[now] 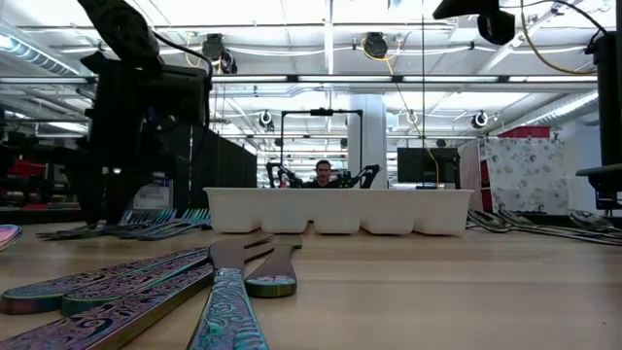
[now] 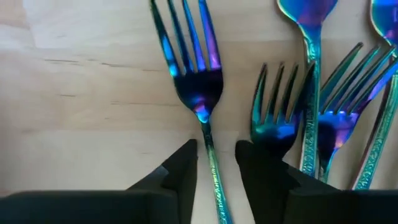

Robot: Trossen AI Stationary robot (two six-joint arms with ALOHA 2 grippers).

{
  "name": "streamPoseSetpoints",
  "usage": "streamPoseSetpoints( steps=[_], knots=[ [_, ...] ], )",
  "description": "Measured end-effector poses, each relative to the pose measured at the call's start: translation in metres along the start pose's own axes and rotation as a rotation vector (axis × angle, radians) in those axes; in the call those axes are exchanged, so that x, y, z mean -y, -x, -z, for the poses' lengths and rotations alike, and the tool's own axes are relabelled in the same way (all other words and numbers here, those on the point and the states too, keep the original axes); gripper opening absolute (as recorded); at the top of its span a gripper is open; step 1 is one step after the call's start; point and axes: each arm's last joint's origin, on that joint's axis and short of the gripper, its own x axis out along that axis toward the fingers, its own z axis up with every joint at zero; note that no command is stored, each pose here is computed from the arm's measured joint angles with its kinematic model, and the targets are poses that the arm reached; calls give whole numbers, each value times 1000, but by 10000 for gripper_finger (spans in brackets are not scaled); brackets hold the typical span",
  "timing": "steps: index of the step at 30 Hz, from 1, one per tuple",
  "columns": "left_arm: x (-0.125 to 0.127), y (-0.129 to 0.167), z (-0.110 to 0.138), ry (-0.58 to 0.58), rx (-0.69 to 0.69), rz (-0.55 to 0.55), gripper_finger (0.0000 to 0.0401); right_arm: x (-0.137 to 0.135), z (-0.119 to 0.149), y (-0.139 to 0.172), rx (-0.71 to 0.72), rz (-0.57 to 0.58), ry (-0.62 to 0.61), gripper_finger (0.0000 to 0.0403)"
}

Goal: Sort silverware

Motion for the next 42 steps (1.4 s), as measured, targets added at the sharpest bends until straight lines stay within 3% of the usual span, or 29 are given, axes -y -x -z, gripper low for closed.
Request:
streamPoseSetpoints(
  steps=[6,12,16,23,27,31,35,42],
  knots=[
    [-4,-2,-1,61,41,-42,9,0,0,-3,-8,6,21,0],
    [0,3,0,65,16,-28,3,0,0,-3,-8,6,30,0],
    [7,26,3,25,2,4,1,0,0,-3,-8,6,45,0],
    [21,83,4,15,41,169,1,0,0,-3,-8,6,56,0],
    [36,119,-1,4,143,304,1,0,0,-3,-8,5,73,0],
    [51,135,-13,40,248,425,1,0,0,-3,-5,7,92,0],
    [75,128,-27,57,304,526,1,-1,-2,-3,14,-4,102,0],
    [110,71,-43,5,228,384,1,-3,-4,-3,42,-21,100,0]
  ],
)
